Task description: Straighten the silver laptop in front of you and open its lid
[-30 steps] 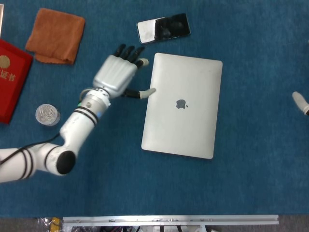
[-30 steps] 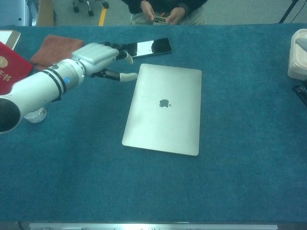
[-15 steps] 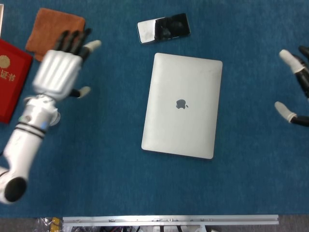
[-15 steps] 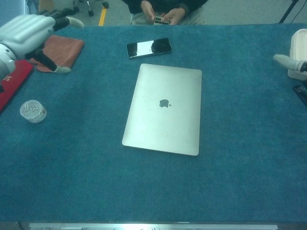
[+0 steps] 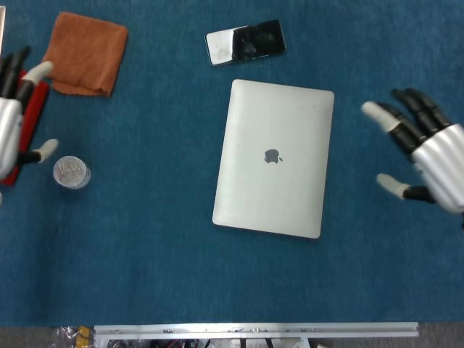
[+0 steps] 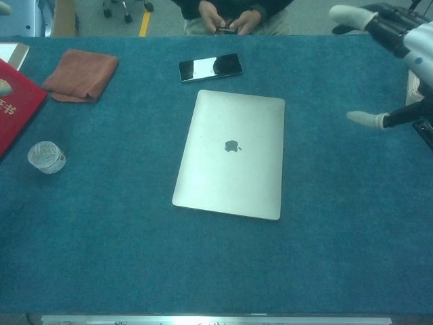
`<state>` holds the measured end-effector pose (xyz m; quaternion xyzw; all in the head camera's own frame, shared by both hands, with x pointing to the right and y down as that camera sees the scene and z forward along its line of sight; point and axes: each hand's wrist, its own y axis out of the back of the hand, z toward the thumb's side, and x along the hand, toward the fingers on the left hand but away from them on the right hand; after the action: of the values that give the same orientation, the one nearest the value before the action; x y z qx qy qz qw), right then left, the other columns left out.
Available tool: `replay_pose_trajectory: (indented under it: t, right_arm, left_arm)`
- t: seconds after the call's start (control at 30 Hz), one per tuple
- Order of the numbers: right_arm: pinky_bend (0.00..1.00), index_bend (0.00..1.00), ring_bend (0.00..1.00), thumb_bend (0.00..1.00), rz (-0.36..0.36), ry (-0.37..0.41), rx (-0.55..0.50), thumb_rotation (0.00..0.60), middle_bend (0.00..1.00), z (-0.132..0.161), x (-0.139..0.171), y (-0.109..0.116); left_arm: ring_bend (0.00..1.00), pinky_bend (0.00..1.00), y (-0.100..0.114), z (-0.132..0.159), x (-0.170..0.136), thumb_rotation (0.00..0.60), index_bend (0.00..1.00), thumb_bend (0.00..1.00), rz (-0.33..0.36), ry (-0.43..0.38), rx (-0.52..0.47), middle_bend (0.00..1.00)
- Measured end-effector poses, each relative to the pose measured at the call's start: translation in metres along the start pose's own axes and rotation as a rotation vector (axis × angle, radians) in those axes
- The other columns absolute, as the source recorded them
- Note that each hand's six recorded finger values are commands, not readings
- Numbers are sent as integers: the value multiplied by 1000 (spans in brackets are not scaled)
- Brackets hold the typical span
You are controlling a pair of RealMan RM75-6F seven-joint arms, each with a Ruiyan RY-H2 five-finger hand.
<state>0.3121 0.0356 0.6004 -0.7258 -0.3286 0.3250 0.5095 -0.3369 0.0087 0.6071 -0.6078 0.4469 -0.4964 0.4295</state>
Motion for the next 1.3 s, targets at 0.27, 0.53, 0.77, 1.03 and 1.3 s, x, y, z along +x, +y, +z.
replay_pose_trajectory:
  t: [0.27, 0.53, 0.77, 1.03, 1.3]
  right_arm:
    - [94, 6, 20, 113, 42, 129, 40, 600, 166, 30, -18, -27]
    - [94, 6, 10, 101, 125, 212, 112, 600, 144, 41, -19, -58]
    - [99, 6, 0, 49, 175, 228, 176, 600, 119, 31, -9, -75]
    - [100, 6, 0, 12, 228, 249, 200, 600, 111, 30, 2, -104]
    - [88, 0, 0, 6, 258, 284, 225, 600, 98, 38, 4, -128]
  left_arm:
    - [0, 2, 10, -25, -18, 600, 131, 139, 23, 61, -4, 0]
    - [0, 2, 11, -39, -37, 600, 130, 139, 16, 88, 13, 0]
    - [0, 2, 9, -43, -50, 600, 131, 138, 19, 86, 19, 0]
    - [0, 2, 7, -43, -57, 600, 131, 139, 17, 80, 17, 0]
    - [0, 2, 10, -45, -65, 600, 131, 139, 24, 81, 7, 0]
